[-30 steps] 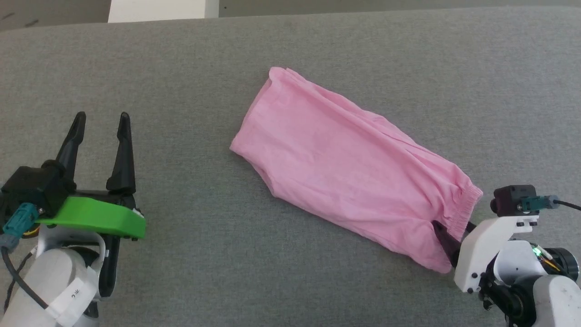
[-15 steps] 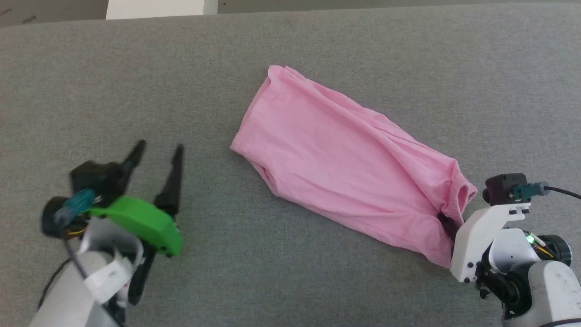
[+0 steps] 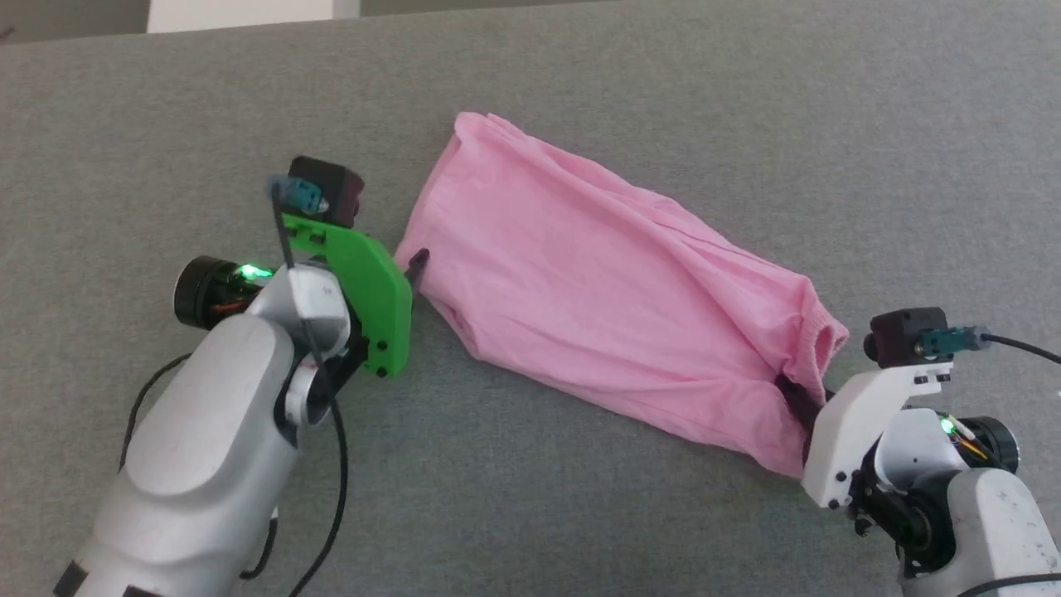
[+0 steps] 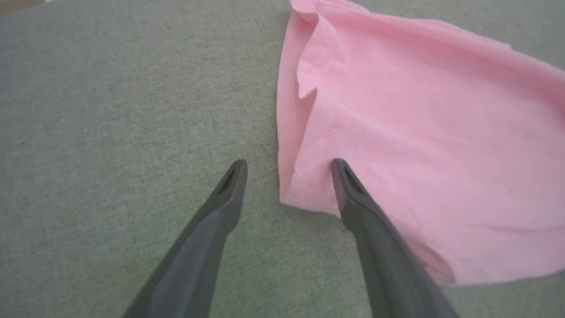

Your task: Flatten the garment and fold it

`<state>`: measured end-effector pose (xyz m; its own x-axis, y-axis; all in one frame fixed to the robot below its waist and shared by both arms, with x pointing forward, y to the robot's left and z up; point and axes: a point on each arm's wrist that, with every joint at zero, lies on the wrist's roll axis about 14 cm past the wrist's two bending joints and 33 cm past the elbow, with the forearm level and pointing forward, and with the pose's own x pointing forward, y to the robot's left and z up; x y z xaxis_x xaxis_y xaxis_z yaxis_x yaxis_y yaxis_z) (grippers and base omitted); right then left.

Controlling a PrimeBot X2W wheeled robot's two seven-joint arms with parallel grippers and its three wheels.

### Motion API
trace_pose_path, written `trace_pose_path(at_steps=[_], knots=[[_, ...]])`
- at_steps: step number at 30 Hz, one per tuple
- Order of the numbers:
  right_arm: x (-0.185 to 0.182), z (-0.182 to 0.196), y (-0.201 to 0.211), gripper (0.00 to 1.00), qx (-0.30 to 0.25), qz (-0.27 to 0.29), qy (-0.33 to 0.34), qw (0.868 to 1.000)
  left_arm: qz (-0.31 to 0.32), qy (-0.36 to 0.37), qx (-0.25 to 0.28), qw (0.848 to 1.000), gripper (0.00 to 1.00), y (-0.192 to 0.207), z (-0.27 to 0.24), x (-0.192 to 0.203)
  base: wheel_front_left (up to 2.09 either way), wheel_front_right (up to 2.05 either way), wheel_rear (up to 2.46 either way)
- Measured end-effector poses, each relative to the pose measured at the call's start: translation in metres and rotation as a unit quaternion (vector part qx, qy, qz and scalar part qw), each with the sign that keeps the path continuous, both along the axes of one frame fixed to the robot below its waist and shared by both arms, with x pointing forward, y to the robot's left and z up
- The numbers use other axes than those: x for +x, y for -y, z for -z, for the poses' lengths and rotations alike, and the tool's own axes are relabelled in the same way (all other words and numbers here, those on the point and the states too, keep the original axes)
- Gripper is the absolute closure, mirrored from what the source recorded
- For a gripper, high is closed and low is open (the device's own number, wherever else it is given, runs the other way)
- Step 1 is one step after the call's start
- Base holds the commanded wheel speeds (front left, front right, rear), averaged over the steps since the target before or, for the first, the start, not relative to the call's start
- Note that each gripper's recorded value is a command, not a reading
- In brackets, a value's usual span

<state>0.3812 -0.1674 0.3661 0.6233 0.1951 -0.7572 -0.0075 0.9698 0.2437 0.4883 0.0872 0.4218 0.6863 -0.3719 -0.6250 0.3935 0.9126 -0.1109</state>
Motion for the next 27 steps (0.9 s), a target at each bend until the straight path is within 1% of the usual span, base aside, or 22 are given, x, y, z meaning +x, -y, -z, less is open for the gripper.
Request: trace_pose_path(at_steps=[3,6,7,8,9,10,13,16,20,24,25,27], knots=[[0.0,0.0,0.003,1.0,0.002,0.007,0.002,1.0,0.011,-0.036,0.018,0.999,0.0,0.005,0.016,0.0,0.0,0.0,0.0],[-0.002,0.001,0.006,1.0,0.002,0.013,0.002,1.0,0.02,-0.066,0.051,0.996,0.0,0.003,0.035,-0.002,0.0,0.0,0.0],[-0.004,0.002,0.009,1.0,0.003,0.021,0.003,1.0,0.033,-0.084,0.072,0.993,0.0,0.005,0.045,-0.002,0.0,0.0,0.0],[-0.004,0.003,0.01,1.0,0.003,0.023,0.003,1.0,0.037,-0.094,0.074,0.992,0.0,0.006,0.048,-0.002,0.0,0.0,0.0],[-0.004,0.003,0.011,1.0,0.004,0.026,0.003,1.0,0.042,-0.1,0.074,0.991,0.55,0.007,0.049,-0.003,0.0,0.0,0.0],[-0.005,0.003,0.012,1.0,0.005,0.028,0.003,1.0,0.046,-0.105,0.068,0.991,1.0,0.01,0.05,-0.003,0.0,0.0,0.0],[-0.005,0.003,0.013,1.0,0.005,0.031,0.004,0.999,0.052,-0.124,0.049,0.99,1.0,0.016,0.052,-0.006,0.0,0.0,0.0],[-0.004,0.002,0.013,1.0,0.007,0.032,0.007,0.999,0.045,-0.13,0.023,0.99,1.0,0.021,0.049,-0.009,0.0,0.0,0.0],[-0.004,-0.002,0.013,1.0,0.014,0.036,0.014,0.999,0.007,-0.119,-0.035,0.992,1.0,0.018,0.037,-0.007,0.0,0.0,0.0],[-0.003,-0.01,0.014,1.0,0.026,0.044,0.025,0.998,-0.033,-0.11,-0.093,0.989,1.0,0.01,0.025,-0.013,0.0,0.0,0.0],[-0.006,-0.013,0.013,1.0,0.028,0.042,0.024,0.998,-0.046,-0.098,-0.116,0.987,1.0,0.006,0.016,-0.016,0.0,0.0,0.0],[-0.01,-0.018,0.011,1.0,0.032,0.037,0.021,0.999,-0.058,-0.082,-0.141,0.985,1.0,0.002,0.005,-0.022,0.0,0.0,0.0]])
